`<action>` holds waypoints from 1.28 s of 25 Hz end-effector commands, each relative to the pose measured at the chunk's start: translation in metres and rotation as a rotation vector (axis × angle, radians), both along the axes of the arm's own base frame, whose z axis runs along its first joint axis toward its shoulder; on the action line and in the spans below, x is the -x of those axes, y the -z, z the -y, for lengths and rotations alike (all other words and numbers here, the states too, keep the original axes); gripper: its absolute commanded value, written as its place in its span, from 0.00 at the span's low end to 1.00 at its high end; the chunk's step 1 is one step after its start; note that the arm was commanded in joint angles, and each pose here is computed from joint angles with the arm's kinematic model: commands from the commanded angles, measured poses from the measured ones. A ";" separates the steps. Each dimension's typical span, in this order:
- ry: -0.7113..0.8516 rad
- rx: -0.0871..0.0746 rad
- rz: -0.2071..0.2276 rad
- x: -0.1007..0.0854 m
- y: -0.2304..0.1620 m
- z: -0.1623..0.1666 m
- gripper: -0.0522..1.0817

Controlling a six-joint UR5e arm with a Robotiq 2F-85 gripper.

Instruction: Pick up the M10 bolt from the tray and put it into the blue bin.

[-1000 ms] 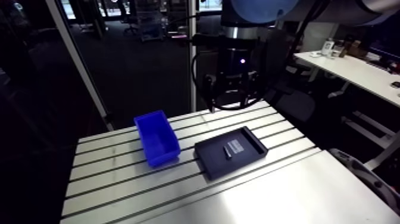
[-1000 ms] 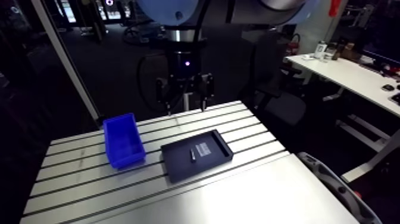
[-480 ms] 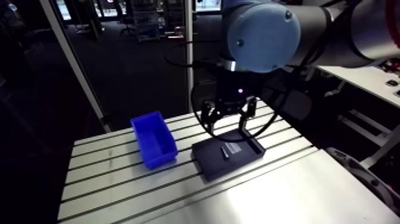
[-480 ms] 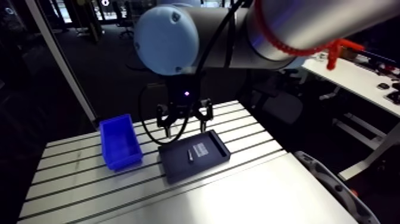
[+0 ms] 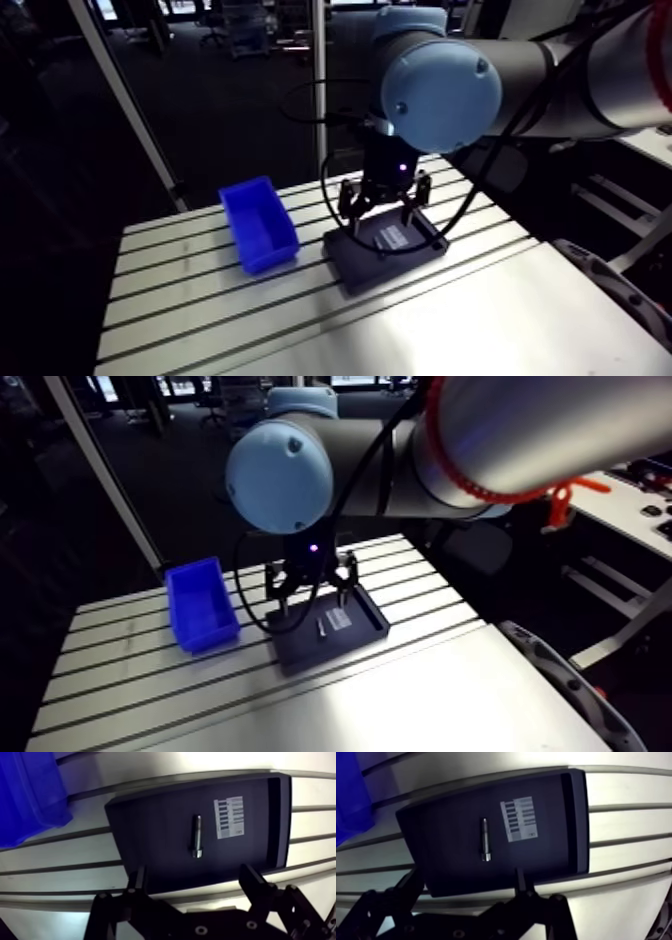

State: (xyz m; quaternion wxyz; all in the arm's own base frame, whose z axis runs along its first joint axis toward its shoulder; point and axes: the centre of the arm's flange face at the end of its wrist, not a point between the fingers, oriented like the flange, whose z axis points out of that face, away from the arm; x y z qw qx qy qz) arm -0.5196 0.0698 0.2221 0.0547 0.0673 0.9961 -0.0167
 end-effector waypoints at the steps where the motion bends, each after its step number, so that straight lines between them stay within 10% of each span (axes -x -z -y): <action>1: 0.004 0.007 0.024 0.003 0.018 -0.001 0.08; 32: 0.001 0.002 0.040 0.014 0.055 -0.007 0.40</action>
